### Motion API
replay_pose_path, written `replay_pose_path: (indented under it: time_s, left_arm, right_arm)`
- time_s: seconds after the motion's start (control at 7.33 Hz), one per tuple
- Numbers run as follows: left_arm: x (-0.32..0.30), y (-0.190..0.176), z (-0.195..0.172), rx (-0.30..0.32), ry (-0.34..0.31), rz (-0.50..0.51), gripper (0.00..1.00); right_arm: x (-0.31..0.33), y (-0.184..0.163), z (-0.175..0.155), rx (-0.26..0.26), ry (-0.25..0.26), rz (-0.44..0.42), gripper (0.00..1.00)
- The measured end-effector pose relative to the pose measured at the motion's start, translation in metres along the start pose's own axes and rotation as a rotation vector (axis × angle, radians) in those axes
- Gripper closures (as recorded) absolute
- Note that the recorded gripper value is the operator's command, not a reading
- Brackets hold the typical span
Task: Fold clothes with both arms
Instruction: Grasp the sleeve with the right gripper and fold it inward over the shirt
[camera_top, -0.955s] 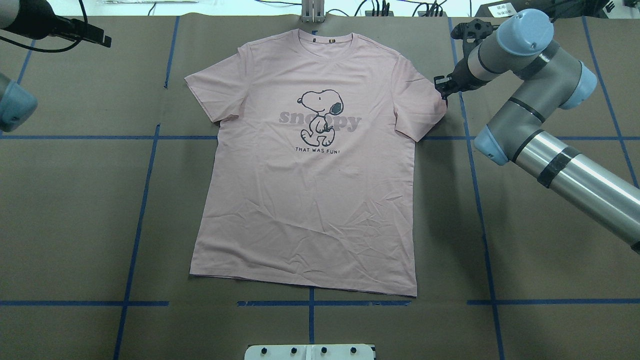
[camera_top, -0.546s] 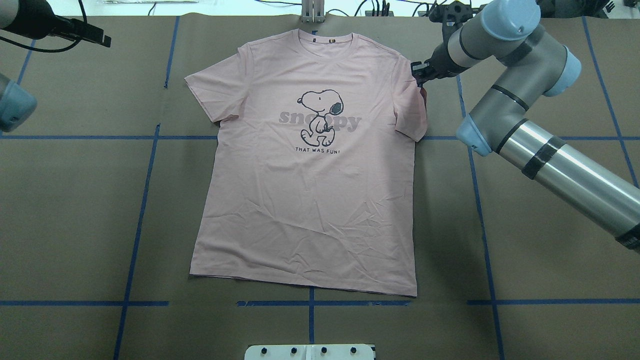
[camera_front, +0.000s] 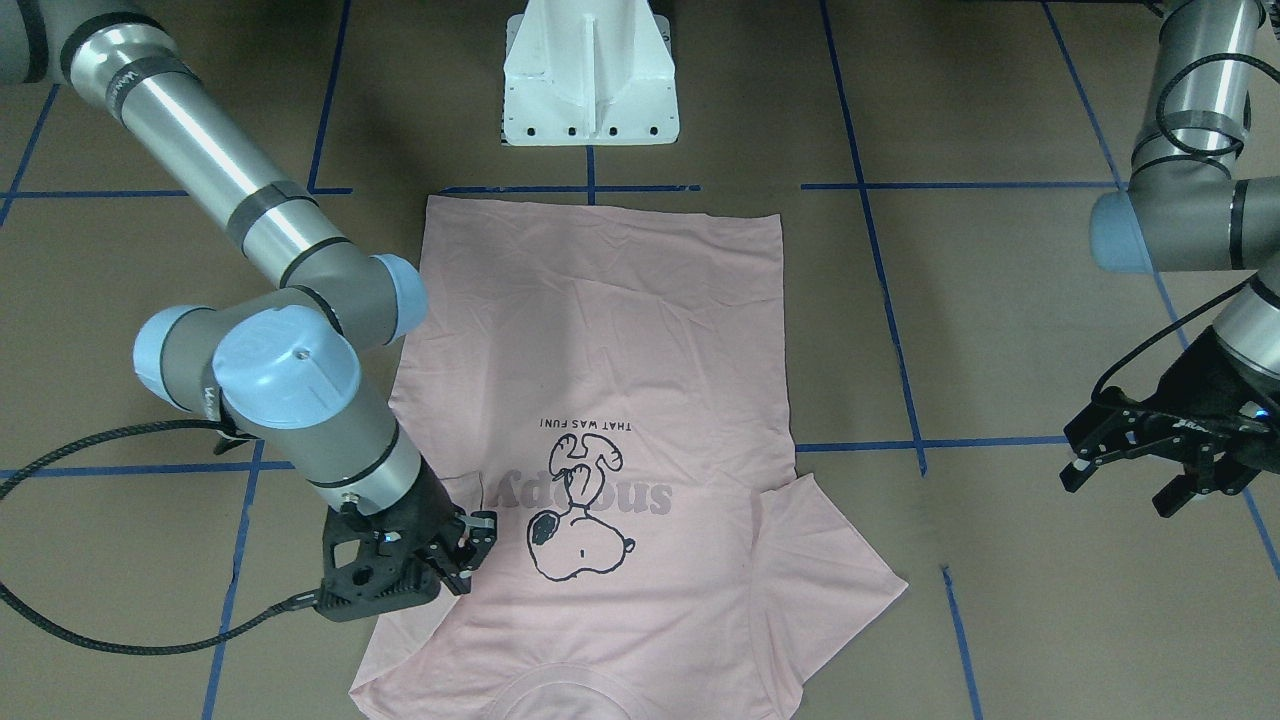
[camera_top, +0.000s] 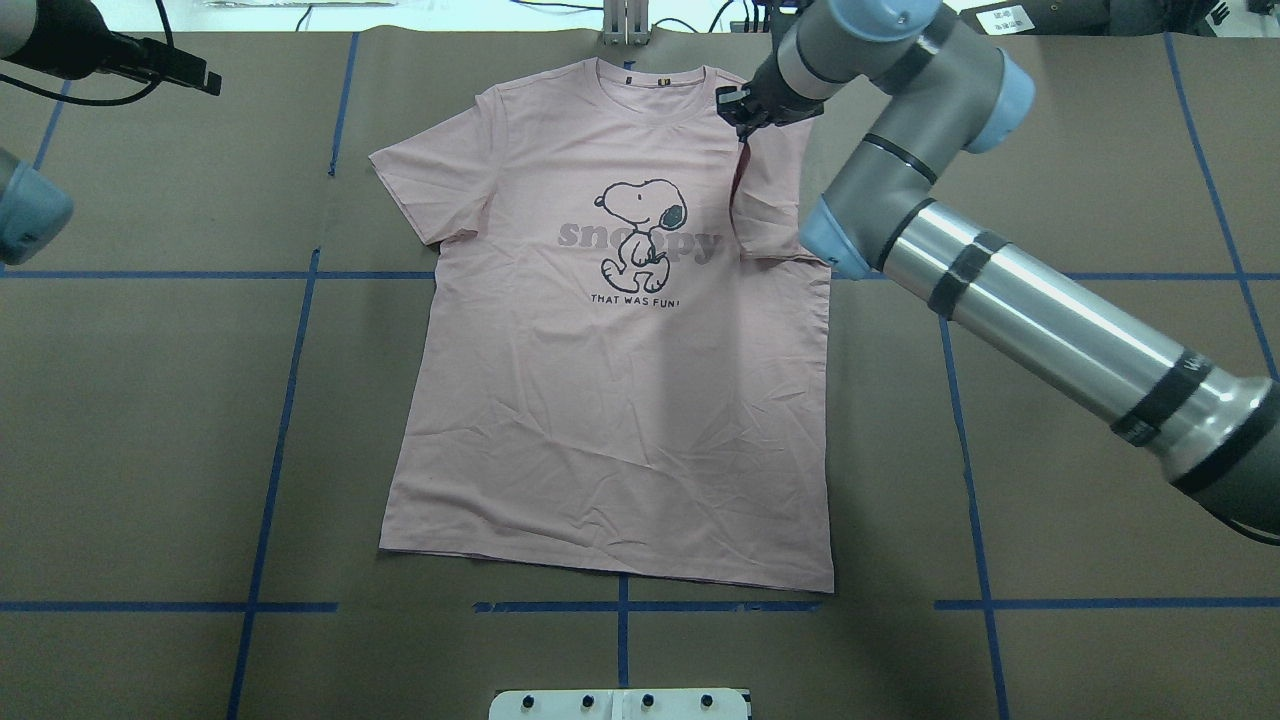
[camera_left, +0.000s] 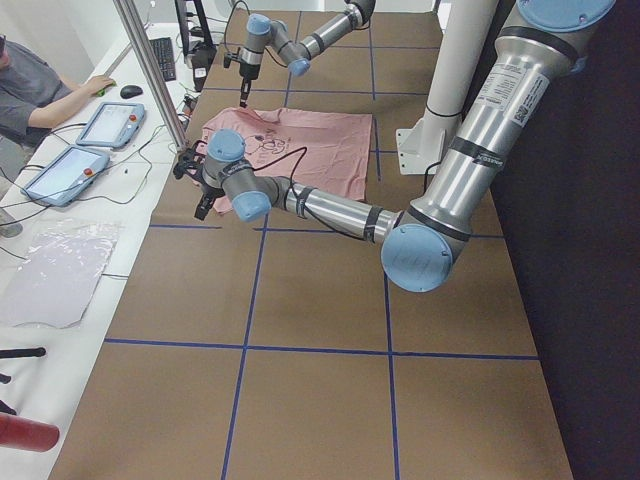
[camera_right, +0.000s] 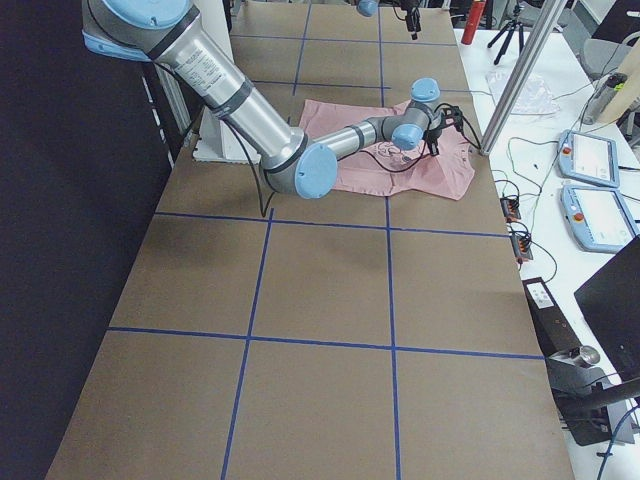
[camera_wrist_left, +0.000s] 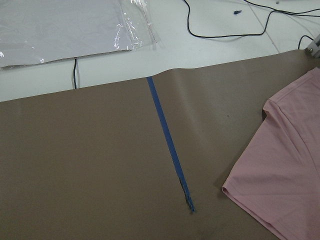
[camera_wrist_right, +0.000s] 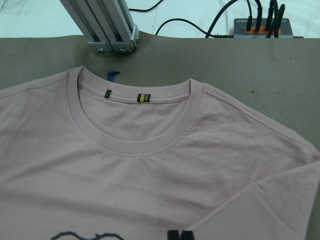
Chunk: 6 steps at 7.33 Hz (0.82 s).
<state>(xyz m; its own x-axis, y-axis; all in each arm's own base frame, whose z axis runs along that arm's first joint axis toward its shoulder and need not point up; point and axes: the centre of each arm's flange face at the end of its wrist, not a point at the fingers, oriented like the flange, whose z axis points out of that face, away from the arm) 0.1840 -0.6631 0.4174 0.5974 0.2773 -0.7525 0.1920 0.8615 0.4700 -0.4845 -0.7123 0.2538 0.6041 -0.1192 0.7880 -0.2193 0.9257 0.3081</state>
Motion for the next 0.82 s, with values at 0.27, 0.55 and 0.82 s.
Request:
replay_pose_path:
  time_s: [0.27,0.55,0.82]
  left_arm:
    - [0.000,0.000,0.000,-0.001,0.000,-0.007,0.00]
    - [0.002,0.001,0.002,-0.003,0.002,-0.015,0.00]
    - [0.009,0.000,0.006,-0.003,0.005,-0.024,0.00]
  right_arm:
    - [-0.020,0.001,0.013,0.016,0.028,-0.008,0.00]
    - [-0.033,0.013,0.022,0.037,0.042,-0.025,0.00]
    - [-0.039,0.018,0.022,0.040,0.037,-0.026,0.00]
